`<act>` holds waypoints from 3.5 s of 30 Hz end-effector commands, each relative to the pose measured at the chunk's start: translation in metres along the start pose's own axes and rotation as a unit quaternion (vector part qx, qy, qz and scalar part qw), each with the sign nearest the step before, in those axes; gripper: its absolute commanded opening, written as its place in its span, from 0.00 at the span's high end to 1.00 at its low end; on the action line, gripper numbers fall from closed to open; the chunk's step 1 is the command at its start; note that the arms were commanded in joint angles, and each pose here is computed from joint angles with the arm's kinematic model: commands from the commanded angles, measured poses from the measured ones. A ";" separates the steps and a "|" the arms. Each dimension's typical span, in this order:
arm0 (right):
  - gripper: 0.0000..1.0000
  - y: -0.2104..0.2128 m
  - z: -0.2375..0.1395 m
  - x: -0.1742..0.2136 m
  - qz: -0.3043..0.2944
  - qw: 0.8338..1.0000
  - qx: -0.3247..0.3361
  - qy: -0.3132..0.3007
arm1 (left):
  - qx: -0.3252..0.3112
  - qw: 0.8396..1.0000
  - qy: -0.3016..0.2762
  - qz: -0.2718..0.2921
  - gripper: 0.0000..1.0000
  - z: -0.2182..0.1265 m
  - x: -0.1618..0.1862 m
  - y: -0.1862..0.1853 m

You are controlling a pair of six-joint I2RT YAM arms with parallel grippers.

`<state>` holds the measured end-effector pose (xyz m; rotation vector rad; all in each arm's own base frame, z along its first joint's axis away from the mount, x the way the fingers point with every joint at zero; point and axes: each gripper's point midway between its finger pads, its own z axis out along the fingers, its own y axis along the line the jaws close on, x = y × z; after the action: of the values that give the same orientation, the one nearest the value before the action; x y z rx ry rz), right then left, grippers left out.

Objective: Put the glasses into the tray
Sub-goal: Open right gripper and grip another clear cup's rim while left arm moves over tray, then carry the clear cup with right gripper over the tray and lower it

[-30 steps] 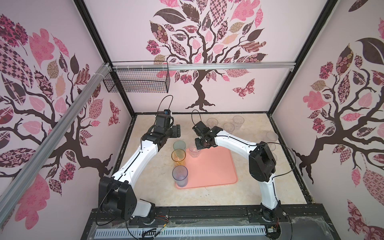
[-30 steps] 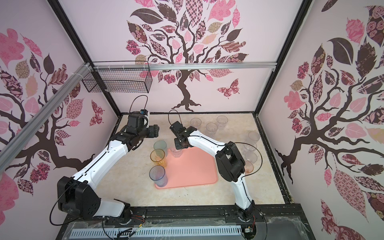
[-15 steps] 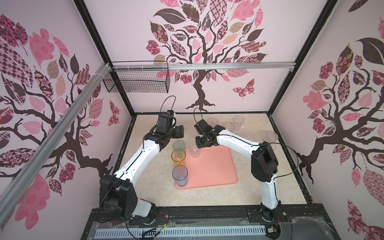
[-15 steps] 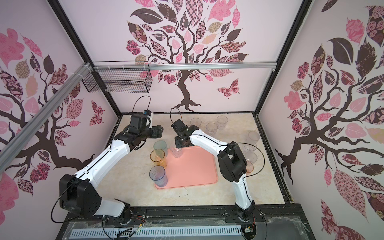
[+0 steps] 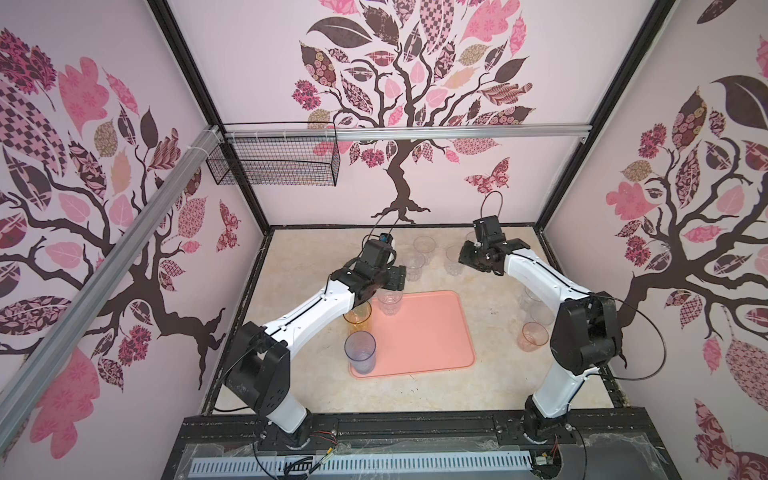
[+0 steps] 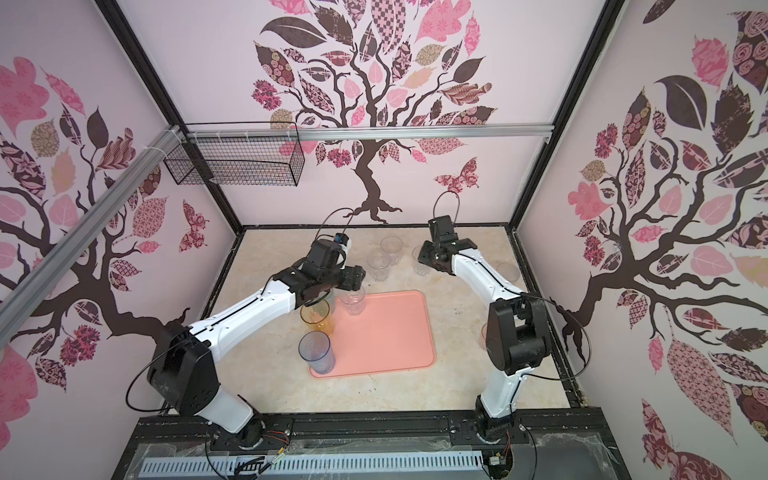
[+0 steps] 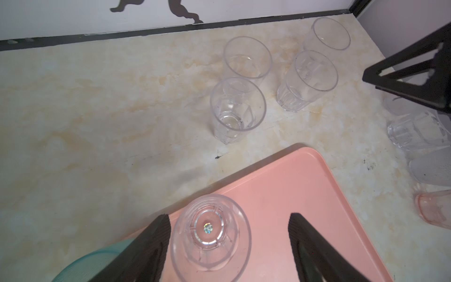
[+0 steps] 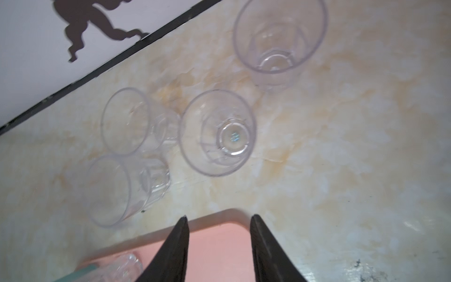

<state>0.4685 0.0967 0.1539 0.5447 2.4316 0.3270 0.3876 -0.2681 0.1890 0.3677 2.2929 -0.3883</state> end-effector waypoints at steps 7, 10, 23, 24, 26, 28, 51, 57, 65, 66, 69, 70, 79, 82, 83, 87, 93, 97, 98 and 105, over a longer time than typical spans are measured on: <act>0.49 -0.010 0.032 -0.022 0.045 0.999 0.012 -0.020 | 0.054 0.998 0.004 0.036 0.19 0.029 -0.006 -0.062; 0.49 -0.007 0.040 -0.020 0.042 0.999 0.005 -0.010 | 0.074 0.996 0.027 0.039 0.19 0.044 0.003 -0.073; 0.55 -0.014 0.082 -0.003 0.041 0.999 0.020 0.028 | 0.071 0.992 0.089 0.057 0.19 0.080 0.039 -0.074; 0.56 -0.015 0.083 -0.001 0.040 0.999 0.021 0.029 | 0.073 0.992 0.091 0.057 0.19 0.080 0.040 -0.075; 0.59 -0.016 0.084 0.000 0.041 0.998 0.022 0.030 | 0.075 0.991 0.095 0.057 0.19 0.080 0.043 -0.076; 0.64 -0.014 0.083 -0.001 0.041 0.999 0.019 0.028 | 0.076 0.991 0.097 0.059 0.19 0.080 0.045 -0.076; 0.97 0.023 -0.025 -0.009 -0.020 0.999 -0.009 -0.028 | 0.016 0.995 -0.007 0.094 0.18 -0.039 -0.001 -0.042; 0.97 0.045 -0.056 0.022 -0.077 0.997 -0.016 -0.018 | -0.015 0.996 -0.017 0.082 0.17 -0.066 0.012 -0.018; 0.97 0.065 -0.076 0.100 -0.164 0.986 -0.019 0.027 | -0.034 0.998 -0.014 0.057 0.16 -0.088 0.034 0.007; 0.97 0.068 -0.078 0.111 -0.175 0.984 -0.021 0.035 | -0.038 0.998 -0.008 0.055 0.16 -0.090 0.040 0.010; 0.97 0.080 -0.082 0.143 -0.206 0.977 -0.026 0.046 | -0.052 0.998 0.000 0.046 0.16 -0.095 0.054 0.020; 0.98 0.084 -0.084 0.153 -0.216 0.975 -0.028 0.049 | -0.057 0.997 0.002 0.043 0.16 -0.097 0.059 0.024; 1.00 0.116 -0.086 0.230 -0.287 0.952 -0.045 0.094 | -0.086 0.996 -0.014 0.001 0.16 -0.113 0.075 0.053; 1.00 0.121 -0.083 0.241 -0.295 0.948 -0.048 0.108 | -0.091 0.996 -0.019 -0.007 0.17 -0.116 0.074 0.059; 1.00 0.121 -0.082 0.243 -0.296 0.947 -0.048 0.112 | -0.092 0.996 -0.020 -0.007 0.17 -0.116 0.074 0.059; 1.00 0.124 -0.078 0.247 -0.314 0.940 -0.044 0.123 | -0.087 0.996 -0.012 -0.008 0.17 -0.113 0.078 0.059; 1.00 0.129 -0.068 0.252 -0.334 0.933 -0.039 0.130 | -0.081 0.997 -0.005 -0.017 0.18 -0.106 0.084 0.057; 1.00 0.135 -0.060 0.256 -0.342 0.929 -0.039 0.137 | -0.081 0.997 -0.003 -0.020 0.18 -0.106 0.089 0.058; 1.00 0.136 -0.059 0.256 -0.343 0.928 -0.040 0.136 | -0.082 0.996 -0.002 -0.019 0.18 -0.106 0.092 0.059; 1.00 0.139 -0.048 0.261 -0.350 0.925 -0.035 0.143 | -0.087 0.996 -0.002 -0.016 0.18 -0.108 0.093 0.061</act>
<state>0.2867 0.3256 0.1034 -0.4274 2.6919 0.1849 0.2802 -0.1603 0.1837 0.2564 2.3156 -0.2018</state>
